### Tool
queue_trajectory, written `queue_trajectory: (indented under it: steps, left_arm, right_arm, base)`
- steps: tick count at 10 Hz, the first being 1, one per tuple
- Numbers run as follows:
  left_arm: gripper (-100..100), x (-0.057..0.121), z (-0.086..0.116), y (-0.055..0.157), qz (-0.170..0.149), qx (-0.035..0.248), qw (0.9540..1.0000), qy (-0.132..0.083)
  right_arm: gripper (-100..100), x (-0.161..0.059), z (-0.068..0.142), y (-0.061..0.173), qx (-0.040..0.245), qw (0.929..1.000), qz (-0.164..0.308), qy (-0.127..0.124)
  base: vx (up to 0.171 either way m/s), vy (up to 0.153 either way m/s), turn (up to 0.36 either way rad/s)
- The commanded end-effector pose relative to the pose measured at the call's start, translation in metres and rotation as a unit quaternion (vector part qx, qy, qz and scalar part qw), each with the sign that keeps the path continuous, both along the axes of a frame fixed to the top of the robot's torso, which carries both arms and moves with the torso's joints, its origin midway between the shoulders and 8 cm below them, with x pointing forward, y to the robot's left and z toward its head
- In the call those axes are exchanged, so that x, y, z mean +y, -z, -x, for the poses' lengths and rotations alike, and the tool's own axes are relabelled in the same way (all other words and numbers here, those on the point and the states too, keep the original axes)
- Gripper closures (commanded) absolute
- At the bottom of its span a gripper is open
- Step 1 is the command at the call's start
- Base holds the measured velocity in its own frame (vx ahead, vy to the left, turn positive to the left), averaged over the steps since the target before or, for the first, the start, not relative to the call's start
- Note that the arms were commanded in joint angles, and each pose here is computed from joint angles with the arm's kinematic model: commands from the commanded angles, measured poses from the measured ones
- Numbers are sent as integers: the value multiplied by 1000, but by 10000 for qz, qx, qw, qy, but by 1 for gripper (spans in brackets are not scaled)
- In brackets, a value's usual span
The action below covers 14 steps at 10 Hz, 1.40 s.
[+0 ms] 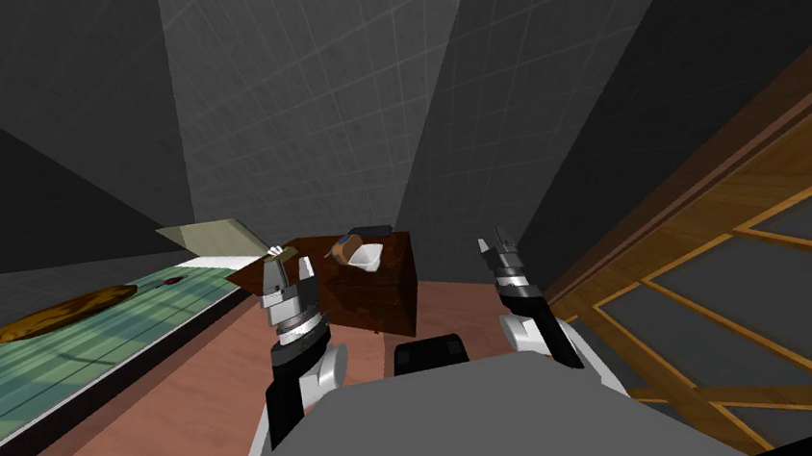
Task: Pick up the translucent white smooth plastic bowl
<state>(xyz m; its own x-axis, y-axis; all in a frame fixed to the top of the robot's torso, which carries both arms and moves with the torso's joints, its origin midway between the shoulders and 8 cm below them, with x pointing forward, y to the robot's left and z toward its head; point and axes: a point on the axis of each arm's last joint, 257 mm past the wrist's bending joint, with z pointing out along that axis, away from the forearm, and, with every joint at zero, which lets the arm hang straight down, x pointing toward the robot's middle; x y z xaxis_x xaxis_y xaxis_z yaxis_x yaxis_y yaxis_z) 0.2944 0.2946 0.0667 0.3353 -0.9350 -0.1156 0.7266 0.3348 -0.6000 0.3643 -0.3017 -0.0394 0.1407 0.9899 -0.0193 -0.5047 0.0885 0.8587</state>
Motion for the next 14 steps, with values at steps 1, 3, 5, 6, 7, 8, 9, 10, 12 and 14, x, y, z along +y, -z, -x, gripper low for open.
queue_trajectory:
  steps: [1,3,5,6,7,8,9,10,12,14]
  left_arm:
    - [-100,-5,-6,1,-118,91,9998,164]
    - [-100,-8,-18,4,-173,250,9987,407]
    - [-100,-11,-26,6,-230,362,9974,574]
    - [-100,-12,-34,8,-214,475,9960,721]
    - [-100,-13,-42,8,-190,564,9944,879]
    - [-100,-13,-43,10,-185,603,9942,875]
    - [-100,-14,-53,12,-133,739,9918,1031]
    - [-100,-15,-61,11,-80,810,9894,1199]
    - [-100,-15,-73,15,6,998,9858,1352]
    - [-100,-15,-84,17,92,1157,9817,1512]
  right_arm:
    - [0,0,0,0,0,10000,0,0]
    - [0,0,0,0,0,10000,0,0]
    - [0,0,0,0,0,10000,0,0]
    - [0,0,0,0,0,10000,0,0]
    - [0,0,0,0,-1,10000,0,0]
    - [0,0,0,0,-1,10000,0,0]
    - [0,0,0,0,0,10000,0,0]
    - [0,0,0,0,-1,10000,0,0]
    - [0,0,0,0,0,10000,0,0]
    - [0,0,0,0,0,10000,0,0]
  base:
    - [-11,-5,-22]
    - [-37,-3,-35]
    - [-36,-1,-26]
    - [-53,-14,-62]
    - [-66,-15,-65]
    - [-54,-3,-22]
    - [-63,-8,-42]
    - [-89,-7,-81]
    - [-59,-12,-47]
    - [-47,-15,-40]
